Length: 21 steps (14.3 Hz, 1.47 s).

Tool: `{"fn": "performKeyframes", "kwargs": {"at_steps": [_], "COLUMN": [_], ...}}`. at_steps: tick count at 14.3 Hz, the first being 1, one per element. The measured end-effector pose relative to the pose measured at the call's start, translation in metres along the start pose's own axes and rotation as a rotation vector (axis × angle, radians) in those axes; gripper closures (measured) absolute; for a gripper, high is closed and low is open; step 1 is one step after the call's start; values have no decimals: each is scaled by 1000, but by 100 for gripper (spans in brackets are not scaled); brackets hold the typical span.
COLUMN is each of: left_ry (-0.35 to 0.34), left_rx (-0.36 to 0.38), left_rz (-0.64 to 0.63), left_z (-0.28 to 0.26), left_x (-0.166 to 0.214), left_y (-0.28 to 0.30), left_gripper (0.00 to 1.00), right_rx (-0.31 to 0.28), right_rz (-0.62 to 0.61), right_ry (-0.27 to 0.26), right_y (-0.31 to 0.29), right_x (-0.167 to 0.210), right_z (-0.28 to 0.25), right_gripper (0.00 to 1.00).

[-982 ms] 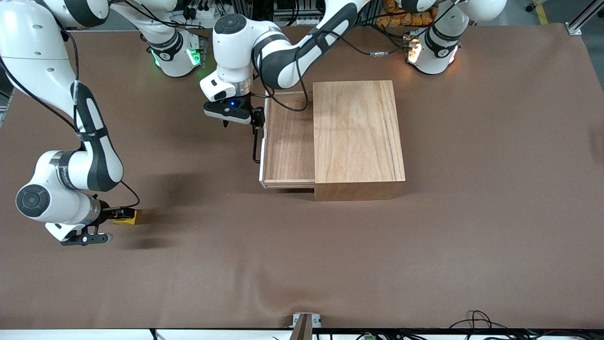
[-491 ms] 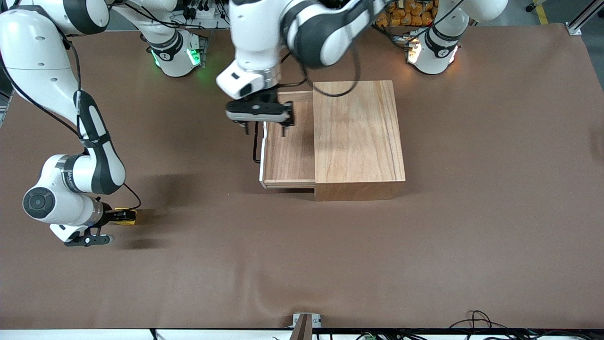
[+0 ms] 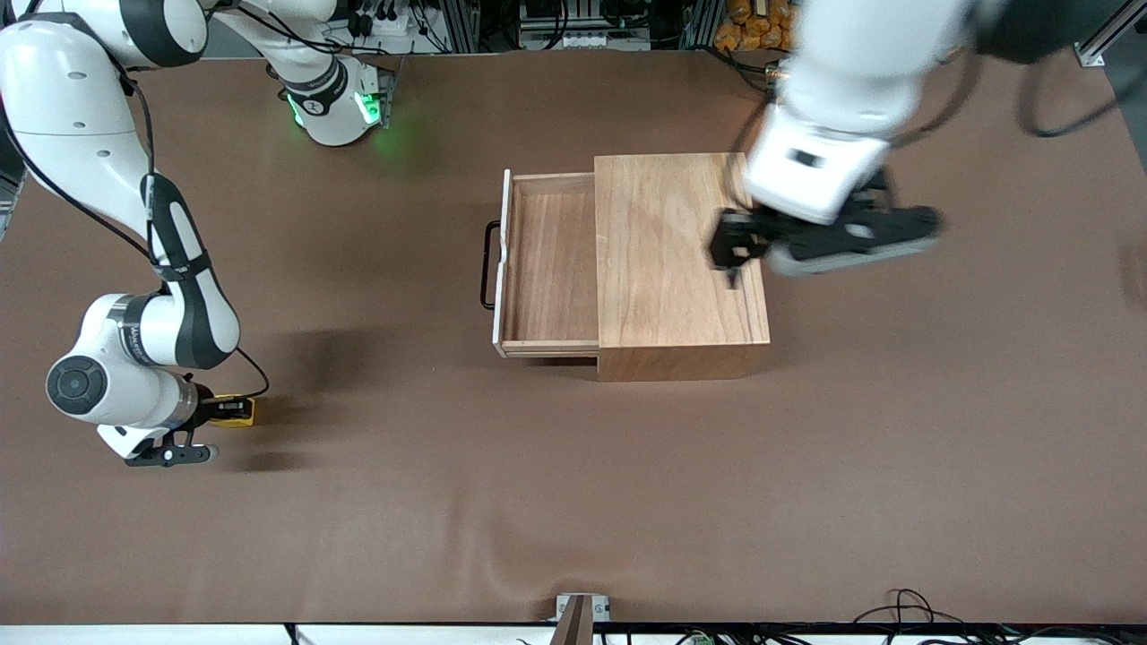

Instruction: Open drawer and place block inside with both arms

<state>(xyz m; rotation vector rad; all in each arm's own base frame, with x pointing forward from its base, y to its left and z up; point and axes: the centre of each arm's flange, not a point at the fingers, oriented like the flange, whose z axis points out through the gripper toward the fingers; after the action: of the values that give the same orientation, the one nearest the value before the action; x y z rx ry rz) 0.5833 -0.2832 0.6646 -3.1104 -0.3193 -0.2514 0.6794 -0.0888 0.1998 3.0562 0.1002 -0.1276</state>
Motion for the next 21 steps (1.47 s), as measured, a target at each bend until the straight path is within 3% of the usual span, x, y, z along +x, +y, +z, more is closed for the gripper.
{"fn": "performKeyframes", "kwargs": {"at_steps": [4,7,11,17,21], "left_ry": [-112,-120,-155,-199,-172], "left_rx": [42,46,45,43,25], "left_rz": [-69,-131,-117,-119,-133], "left_z": [-3,-16,-19,-9,-25], "left_x": [40,56,57,34,19], "left_y": [-111,-178,-250,-265,-280], "left_gripper": [0,0,0,0,0], "right_rx": [1,4,9,114,260], "right_rz": [-43,-55,-81,-109,-81], "right_ry": [1,-2,-25,-56,-105], "right_y": [-2,-5,-21,-81,-101], "right_x": [1,2,3,-11,-28], "right_z": [-2,-8,-46,-130,-164], "right_gripper": [44,44,44,44,44]}}
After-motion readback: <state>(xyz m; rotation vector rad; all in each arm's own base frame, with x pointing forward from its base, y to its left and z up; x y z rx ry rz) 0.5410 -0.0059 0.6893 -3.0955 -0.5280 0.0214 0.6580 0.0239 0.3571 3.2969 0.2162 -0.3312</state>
